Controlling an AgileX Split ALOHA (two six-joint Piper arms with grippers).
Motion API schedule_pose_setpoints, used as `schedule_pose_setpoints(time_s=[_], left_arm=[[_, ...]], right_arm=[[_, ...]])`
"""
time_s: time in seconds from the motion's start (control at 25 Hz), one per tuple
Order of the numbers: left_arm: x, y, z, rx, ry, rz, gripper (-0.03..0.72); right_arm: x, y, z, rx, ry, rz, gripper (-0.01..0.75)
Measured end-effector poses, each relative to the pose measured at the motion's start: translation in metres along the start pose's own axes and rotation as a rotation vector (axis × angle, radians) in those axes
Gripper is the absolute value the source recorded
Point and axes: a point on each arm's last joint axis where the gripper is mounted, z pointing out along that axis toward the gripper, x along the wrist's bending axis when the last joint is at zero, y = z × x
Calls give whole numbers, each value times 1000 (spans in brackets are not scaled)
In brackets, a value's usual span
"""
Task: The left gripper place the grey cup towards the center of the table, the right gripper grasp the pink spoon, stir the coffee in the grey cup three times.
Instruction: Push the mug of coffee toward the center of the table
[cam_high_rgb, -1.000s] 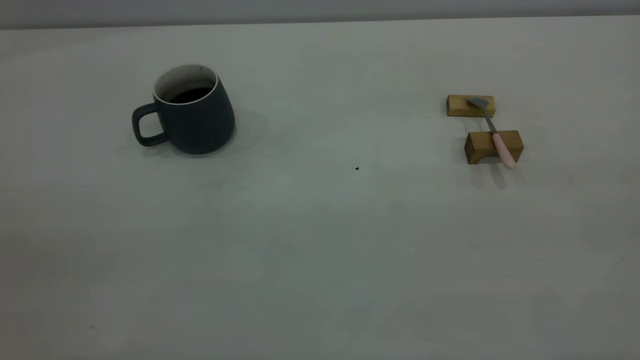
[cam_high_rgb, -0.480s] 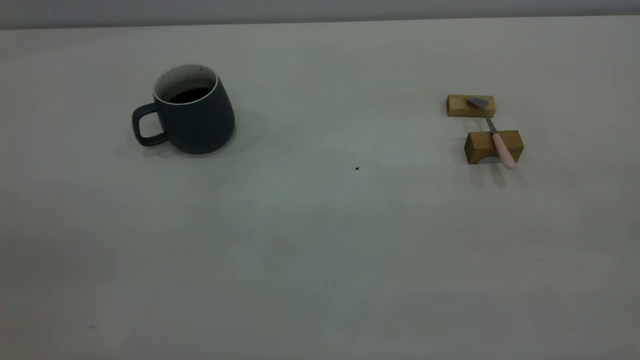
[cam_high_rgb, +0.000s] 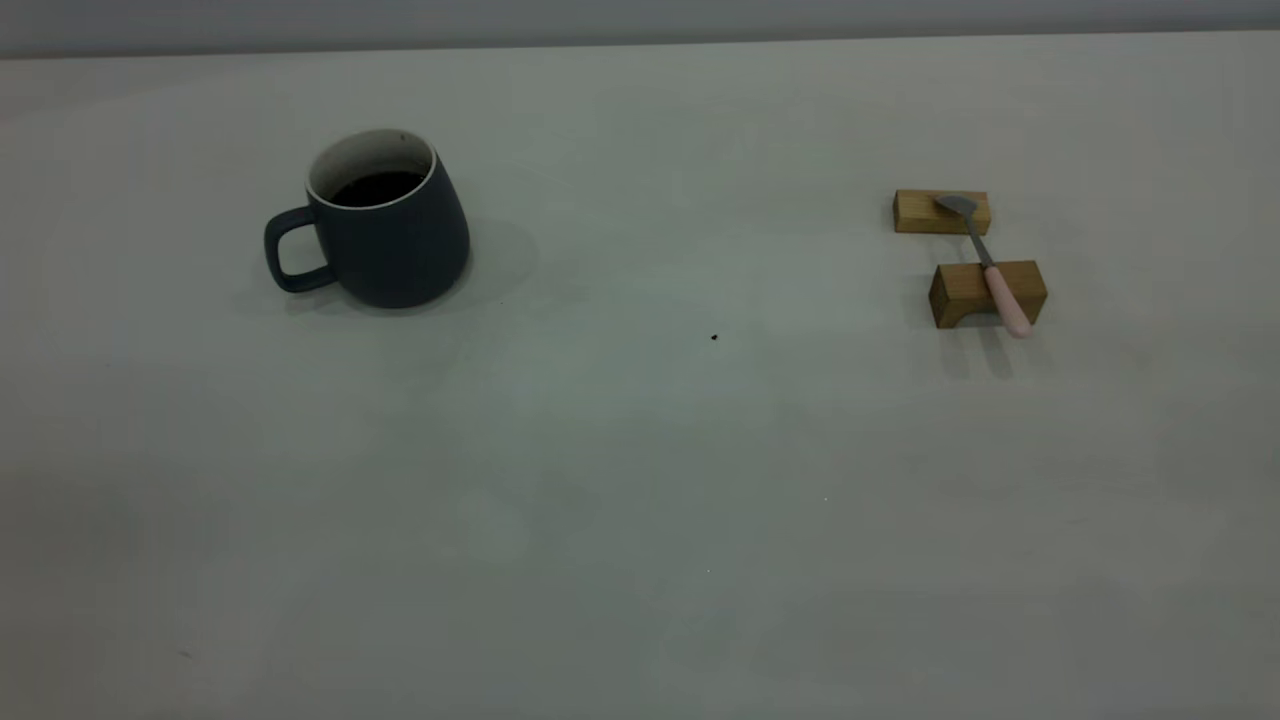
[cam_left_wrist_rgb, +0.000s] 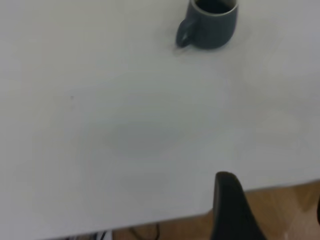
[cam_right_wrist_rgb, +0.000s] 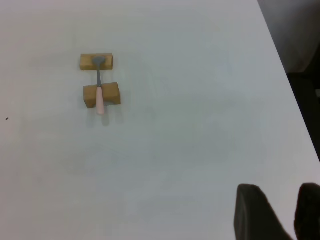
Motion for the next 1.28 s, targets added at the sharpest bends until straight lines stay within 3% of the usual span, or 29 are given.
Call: schedule_pose_setpoints(time_s=[0.28,0.36,0.76,0.96,1.28], left_arm=[[7,43,35,308,40,18,559],[9,60,51,355,53,10,564],[14,137,169,431,45,75,569],[15,156,239,509,-19,279,569],[15,170,349,523,-159,720,569]], right_arm=[[0,0,0,0,0,0,240],[0,0,0,0,0,0,240],[0,0,0,0,0,0,240],[0,0,0,0,0,0,240],[0,0,0,0,0,0,240]])
